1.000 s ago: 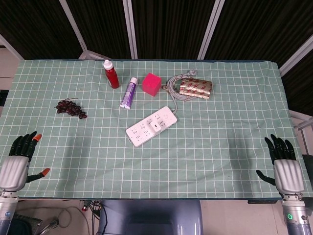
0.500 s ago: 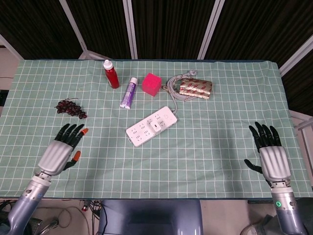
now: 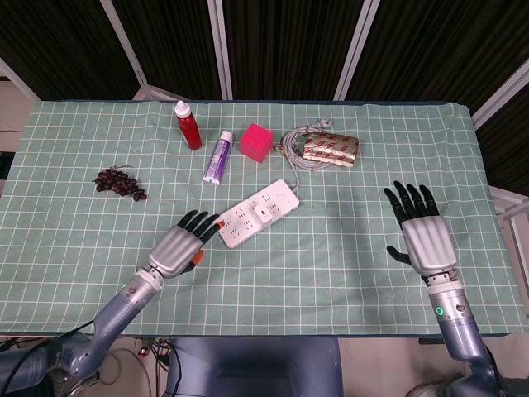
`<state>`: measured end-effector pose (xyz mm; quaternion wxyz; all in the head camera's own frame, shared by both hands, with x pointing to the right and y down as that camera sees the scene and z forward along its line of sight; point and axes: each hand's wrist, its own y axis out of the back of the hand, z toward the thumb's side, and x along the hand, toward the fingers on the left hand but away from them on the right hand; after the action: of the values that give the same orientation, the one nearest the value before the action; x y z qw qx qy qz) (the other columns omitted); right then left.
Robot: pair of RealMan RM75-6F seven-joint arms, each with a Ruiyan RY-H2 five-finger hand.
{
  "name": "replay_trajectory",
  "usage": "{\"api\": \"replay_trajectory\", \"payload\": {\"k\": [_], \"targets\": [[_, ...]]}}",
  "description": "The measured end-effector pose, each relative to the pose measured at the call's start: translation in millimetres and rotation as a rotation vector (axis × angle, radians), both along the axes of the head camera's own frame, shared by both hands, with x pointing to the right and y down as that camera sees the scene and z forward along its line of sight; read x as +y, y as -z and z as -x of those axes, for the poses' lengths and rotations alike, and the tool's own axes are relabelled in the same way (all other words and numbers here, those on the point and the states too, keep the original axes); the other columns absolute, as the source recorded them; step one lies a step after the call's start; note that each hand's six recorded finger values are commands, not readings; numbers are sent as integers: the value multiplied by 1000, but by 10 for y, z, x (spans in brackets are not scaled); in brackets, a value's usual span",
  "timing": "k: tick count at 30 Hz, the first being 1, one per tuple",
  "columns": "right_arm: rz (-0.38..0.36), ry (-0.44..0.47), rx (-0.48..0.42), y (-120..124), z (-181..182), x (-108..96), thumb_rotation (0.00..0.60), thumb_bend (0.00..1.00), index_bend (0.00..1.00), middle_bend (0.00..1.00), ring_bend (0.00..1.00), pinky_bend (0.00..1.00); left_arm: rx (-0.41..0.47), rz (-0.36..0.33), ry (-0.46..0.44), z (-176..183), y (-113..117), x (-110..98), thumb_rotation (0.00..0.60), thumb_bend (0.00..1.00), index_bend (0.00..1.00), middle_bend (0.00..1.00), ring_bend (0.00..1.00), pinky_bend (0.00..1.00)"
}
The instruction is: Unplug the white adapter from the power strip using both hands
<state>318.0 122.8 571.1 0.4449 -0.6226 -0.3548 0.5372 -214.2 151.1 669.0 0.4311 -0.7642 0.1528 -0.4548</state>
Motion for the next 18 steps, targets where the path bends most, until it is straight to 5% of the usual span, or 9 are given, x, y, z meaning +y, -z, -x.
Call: {"api": "replay_trajectory", "payload": {"k": [18], "targets": [[34,74,3,-194,465,-365,600,198,0,0,0,0,-46,103,-19,-241,-439,158,600,559,123,58,0,115]]}}
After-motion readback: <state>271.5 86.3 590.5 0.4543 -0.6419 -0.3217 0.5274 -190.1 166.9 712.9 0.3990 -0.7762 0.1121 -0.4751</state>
